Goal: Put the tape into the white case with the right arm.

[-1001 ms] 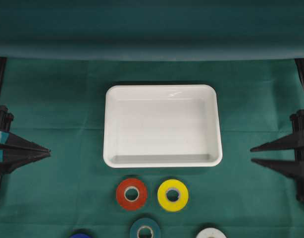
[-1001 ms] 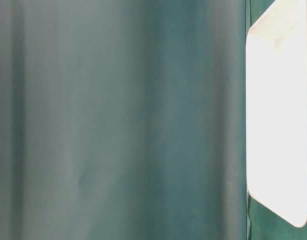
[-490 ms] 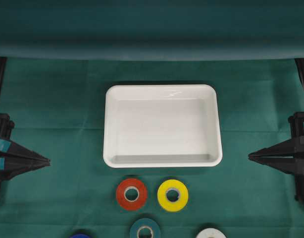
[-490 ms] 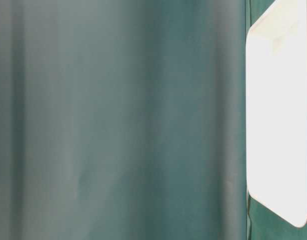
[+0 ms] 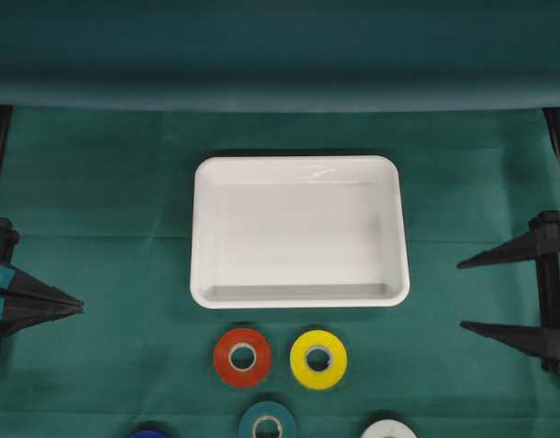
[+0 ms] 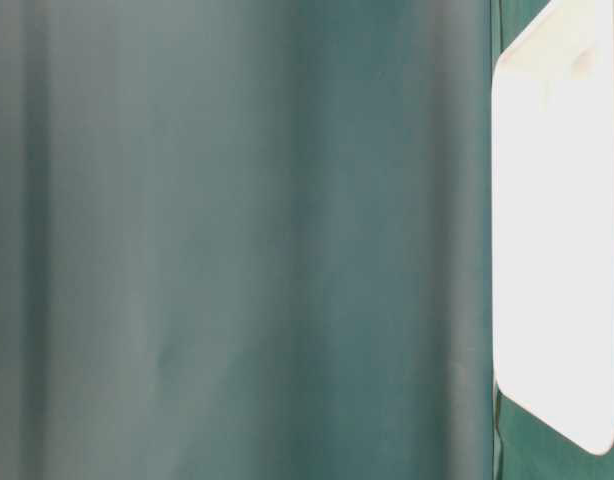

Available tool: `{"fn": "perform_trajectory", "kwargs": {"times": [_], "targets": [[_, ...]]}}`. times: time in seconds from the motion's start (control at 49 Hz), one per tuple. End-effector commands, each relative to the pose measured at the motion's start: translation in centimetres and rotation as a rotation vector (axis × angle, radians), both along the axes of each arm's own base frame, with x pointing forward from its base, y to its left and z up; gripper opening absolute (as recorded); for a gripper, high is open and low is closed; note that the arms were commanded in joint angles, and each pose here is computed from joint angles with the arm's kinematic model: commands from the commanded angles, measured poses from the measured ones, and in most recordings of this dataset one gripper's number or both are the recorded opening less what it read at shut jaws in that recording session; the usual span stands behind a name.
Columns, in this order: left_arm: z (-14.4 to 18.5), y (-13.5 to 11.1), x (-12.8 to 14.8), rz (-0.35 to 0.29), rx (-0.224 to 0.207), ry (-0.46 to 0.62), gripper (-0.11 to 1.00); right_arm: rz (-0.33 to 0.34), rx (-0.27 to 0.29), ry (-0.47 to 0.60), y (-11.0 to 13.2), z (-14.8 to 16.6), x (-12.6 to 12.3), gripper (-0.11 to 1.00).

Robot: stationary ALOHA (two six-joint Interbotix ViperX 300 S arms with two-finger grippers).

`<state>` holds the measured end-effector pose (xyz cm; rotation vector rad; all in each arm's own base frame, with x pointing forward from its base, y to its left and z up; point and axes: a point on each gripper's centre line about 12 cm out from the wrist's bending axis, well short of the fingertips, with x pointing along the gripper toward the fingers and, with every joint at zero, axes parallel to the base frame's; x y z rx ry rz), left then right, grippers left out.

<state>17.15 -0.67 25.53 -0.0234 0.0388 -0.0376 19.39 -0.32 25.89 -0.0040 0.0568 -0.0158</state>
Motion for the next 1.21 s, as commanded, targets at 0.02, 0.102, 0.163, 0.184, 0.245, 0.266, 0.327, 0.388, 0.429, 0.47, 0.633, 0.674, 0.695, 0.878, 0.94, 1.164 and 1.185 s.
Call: {"fn": "perform_trajectory", "kwargs": {"times": [0.02,0.102,0.163,0.184,0.245,0.266,0.327,0.388,0.429,0.47,0.633,0.674,0.695,0.878,0.94,1.164,1.185], "targets": [[-0.3,0.0,-0.5,-0.003,0.004,0.02,0.0,0.0,0.0,-0.018,0.0,0.5,0.0,0.72],[-0.8,0.0,-1.1,-0.005,0.003,0.029,0.0,0.0,0.001,-0.021,0.0,0.5,-0.1,0.79],[-1.1,0.0,-1.6,-0.005,0.001,0.032,0.0,0.0,0.0,-0.018,0.0,0.5,-0.1,0.79],[-1.4,0.0,-1.7,-0.004,0.003,0.04,0.0,0.0,0.0,-0.018,0.0,0.5,-0.1,0.79],[-2.0,0.0,-2.1,-0.006,0.004,0.058,0.0,0.0,0.0,-0.015,0.0,0.4,0.0,0.79],[-2.1,0.0,-2.2,-0.006,0.004,0.064,0.0,0.0,0.0,-0.009,0.0,0.3,0.0,0.79],[-3.0,0.0,-2.4,-0.007,0.005,0.101,0.0,0.0,0.0,0.005,0.0,0.1,0.0,0.78],[-3.8,0.0,-2.5,-0.008,0.006,0.147,0.0,0.0,0.001,0.043,0.0,-0.5,0.0,0.78],[-4.3,0.0,-2.6,-0.009,0.004,0.186,0.0,0.0,0.001,0.075,0.0,-0.9,0.0,0.78],[-4.7,0.0,-2.7,-0.007,0.005,0.21,0.0,0.0,0.002,0.112,0.0,-1.4,0.0,0.78],[-5.0,0.0,-2.7,-0.009,0.007,0.231,0.0,-0.004,0.019,0.27,0.0,-3.5,0.0,0.77],[-5.0,0.0,-2.7,-0.009,0.007,0.23,0.0,-0.005,0.024,0.296,0.0,-3.8,0.0,0.75],[-5.0,0.0,-2.7,-0.008,0.007,0.23,0.0,-0.006,0.027,0.308,0.0,-3.9,0.0,0.75],[-5.4,0.0,-2.8,-0.009,0.008,0.239,0.0,-0.008,0.031,0.362,0.0,-4.6,-0.2,0.65],[-5.5,0.0,-2.9,-0.009,0.008,0.241,0.0,-0.008,0.031,0.368,0.0,-4.8,-0.3,0.65],[-6.1,0.1,-3.1,-0.004,0.009,0.244,0.0,-0.007,0.03,0.371,0.0,-5.1,-0.4,0.65],[-6.0,0.1,-3.1,-0.004,0.009,0.242,0.0,-0.007,0.03,0.375,0.0,-5.2,-0.4,0.65]]}}
